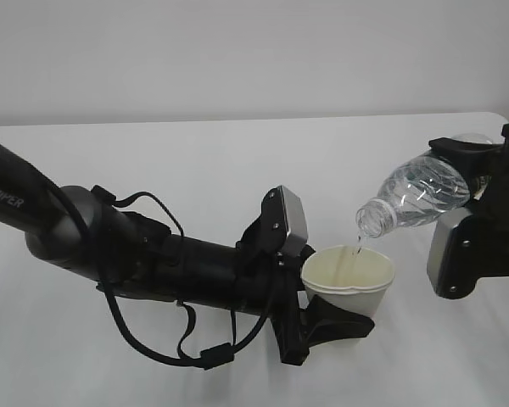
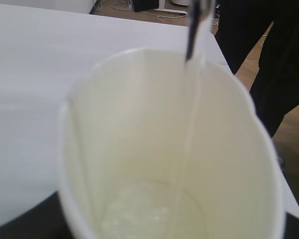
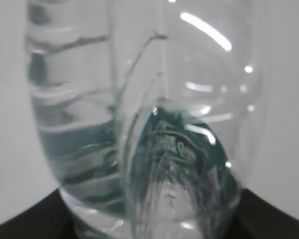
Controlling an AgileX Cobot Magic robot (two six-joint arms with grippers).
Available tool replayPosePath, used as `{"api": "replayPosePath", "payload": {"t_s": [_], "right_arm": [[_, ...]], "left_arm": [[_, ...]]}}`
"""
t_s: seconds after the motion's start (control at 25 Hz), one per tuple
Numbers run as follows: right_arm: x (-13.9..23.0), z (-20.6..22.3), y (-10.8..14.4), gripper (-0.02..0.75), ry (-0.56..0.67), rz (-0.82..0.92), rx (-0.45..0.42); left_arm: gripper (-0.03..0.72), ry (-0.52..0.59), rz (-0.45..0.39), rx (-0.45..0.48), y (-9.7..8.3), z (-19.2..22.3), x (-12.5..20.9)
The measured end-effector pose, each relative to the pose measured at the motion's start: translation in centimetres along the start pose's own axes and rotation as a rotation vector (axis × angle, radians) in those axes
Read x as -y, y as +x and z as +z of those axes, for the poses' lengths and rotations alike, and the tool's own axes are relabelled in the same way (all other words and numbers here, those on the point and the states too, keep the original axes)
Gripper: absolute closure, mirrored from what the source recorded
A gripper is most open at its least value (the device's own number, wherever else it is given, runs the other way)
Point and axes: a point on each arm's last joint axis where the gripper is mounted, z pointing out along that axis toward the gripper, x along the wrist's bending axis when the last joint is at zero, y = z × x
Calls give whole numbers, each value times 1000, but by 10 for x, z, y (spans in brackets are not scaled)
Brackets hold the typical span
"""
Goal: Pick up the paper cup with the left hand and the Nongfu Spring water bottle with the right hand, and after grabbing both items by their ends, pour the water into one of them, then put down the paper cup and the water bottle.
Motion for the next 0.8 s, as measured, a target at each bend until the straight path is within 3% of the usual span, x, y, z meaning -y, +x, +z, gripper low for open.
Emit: {"api": "replayPosePath", "payload": {"t_s": [0.8], "right_arm": [[0,0,0,319,1,0,2]], "left_arm": [[260,0,0,0,0,0,0]]}}
